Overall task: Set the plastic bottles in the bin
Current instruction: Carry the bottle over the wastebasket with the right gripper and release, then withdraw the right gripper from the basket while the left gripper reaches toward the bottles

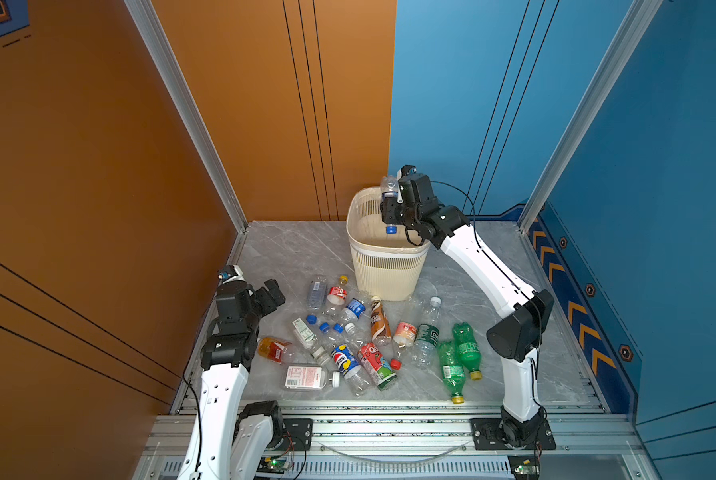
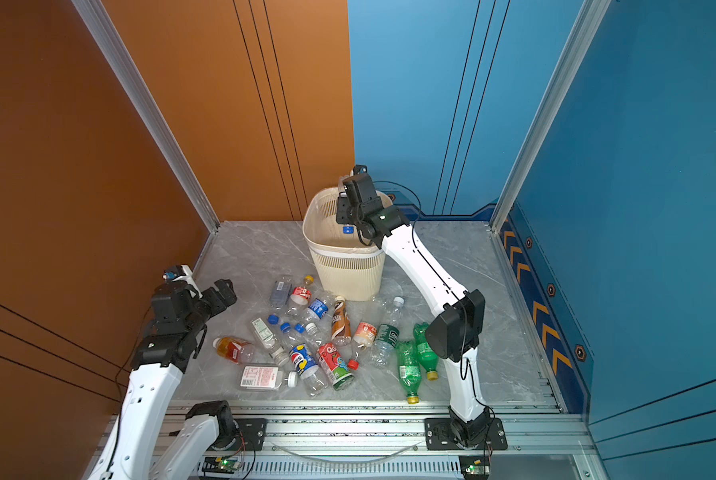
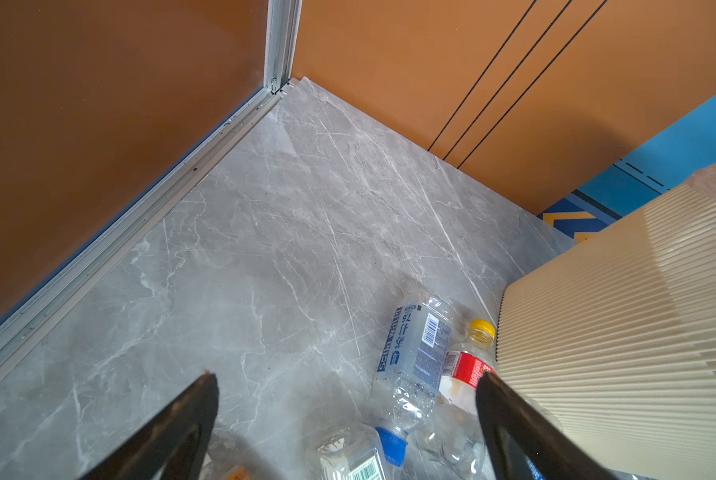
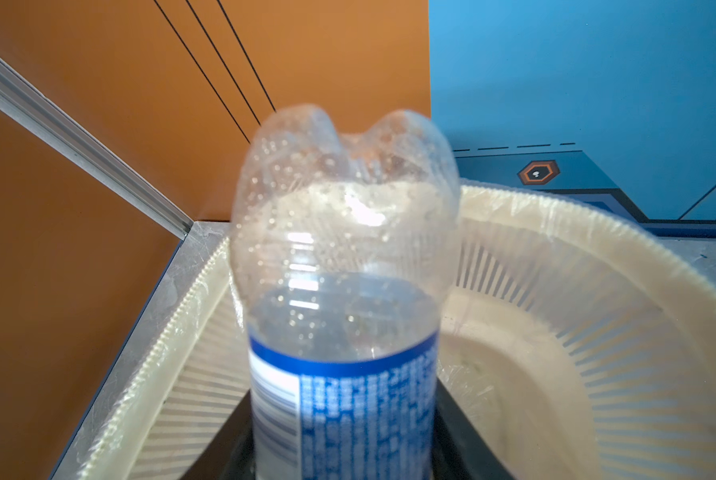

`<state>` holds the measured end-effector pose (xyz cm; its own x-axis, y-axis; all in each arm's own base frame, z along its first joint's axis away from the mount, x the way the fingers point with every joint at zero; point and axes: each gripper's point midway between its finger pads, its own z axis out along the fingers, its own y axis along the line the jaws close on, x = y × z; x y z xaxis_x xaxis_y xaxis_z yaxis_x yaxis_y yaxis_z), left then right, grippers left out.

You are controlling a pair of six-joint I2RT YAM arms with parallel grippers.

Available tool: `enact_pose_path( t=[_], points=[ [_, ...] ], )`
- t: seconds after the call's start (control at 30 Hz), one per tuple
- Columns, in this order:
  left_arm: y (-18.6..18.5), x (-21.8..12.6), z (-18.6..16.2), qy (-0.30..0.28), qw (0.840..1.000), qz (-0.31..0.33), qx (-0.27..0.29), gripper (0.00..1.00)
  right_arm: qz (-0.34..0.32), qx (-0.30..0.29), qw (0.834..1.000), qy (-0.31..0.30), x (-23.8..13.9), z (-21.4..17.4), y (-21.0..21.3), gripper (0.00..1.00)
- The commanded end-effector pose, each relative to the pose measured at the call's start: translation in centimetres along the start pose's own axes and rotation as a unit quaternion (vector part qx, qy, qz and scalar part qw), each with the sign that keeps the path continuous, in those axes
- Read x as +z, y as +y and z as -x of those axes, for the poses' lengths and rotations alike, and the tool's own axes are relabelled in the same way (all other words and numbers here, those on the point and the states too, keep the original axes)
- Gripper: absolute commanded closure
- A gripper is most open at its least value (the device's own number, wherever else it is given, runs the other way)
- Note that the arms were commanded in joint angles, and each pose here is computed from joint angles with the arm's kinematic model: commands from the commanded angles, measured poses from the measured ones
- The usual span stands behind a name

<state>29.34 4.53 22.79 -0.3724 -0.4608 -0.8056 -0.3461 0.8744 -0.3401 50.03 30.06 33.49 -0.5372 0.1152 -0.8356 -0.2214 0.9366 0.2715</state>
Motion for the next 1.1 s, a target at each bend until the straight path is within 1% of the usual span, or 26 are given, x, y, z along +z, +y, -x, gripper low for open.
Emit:
enact_pose_path(
  t=[0.0, 0.03, 0.1, 0.23, 0.33, 0.43, 0.57, 0.63, 0.7, 0.8, 0.87, 0.97, 1.07],
  points=[
    [0.2, 0.3, -0.6, 0.008, 1.000, 0.000, -0.008, 0.02, 0.014, -0.009, 1.000, 0.017, -0.5, -1.0, 0.8, 0.54],
    [0.1, 0.3, -0.5, 0.007, 1.000, -0.003, -0.008, 0.02, 0.014, -0.008, 1.000, 0.017, -0.5, -1.1, 0.8, 0.53],
    [-0.1, 0.2, -0.4, 0.006, 1.000, -0.010, -0.009, 0.02, 0.021, -0.008, 1.000, 0.014, -0.9, -0.9, 1.0, 0.47],
    [0.4, 0.3, -0.5, 0.006, 1.000, 0.003, -0.010, 0.02, 0.033, -0.015, 0.999, -0.012, -3.4, 0.7, 1.3, 0.26],
    [0.1, 0.2, -0.3, 0.004, 1.000, -0.003, -0.008, 0.02, 0.033, -0.012, 0.998, -0.052, -6.9, 2.4, 0.7, 0.10],
    [0.4, 0.4, -0.6, 0.009, 1.000, 0.007, -0.008, 0.02, 0.028, 0.001, 0.994, -0.104, -11.0, 3.2, -0.8, 0.00],
    [0.0, 0.4, -0.5, 0.009, 1.000, -0.006, -0.010, 0.02, 0.006, 0.009, 0.990, -0.141, -15.1, 0.2, -4.4, 0.01],
    [0.2, 0.6, -0.7, 0.013, 1.000, 0.001, -0.012, 0.01, -0.010, 0.025, 0.989, -0.145, -17.0, -2.8, -7.0, 0.01],
    [0.0, 0.8, -0.9, 0.020, 1.000, -0.004, -0.012, 0.01, -0.025, 0.044, 0.988, -0.143, -17.9, -6.1, -9.4, 0.01],
    [-0.4, 1.2, -1.1, 0.032, 0.999, -0.014, -0.012, 0.01, -0.057, 0.080, 0.986, -0.137, -18.7, -10.4, -12.8, 0.01],
    [-0.6, 1.5, -1.7, 0.047, 0.999, -0.015, -0.010, 0.03, -0.071, 0.103, 0.985, -0.116, -18.7, -12.8, -14.5, 0.00],
    [-1.7, 2.0, -2.6, 0.084, 0.996, -0.030, 0.008, 0.05, -0.088, 0.108, 0.986, -0.091, -18.6, -14.6, -15.9, 0.00],
    [-2.8, 2.3, -3.5, 0.124, 0.991, -0.028, 0.035, 0.09, -0.095, 0.114, 0.986, -0.080, -18.5, -15.0, -16.5, 0.01]
  ],
)
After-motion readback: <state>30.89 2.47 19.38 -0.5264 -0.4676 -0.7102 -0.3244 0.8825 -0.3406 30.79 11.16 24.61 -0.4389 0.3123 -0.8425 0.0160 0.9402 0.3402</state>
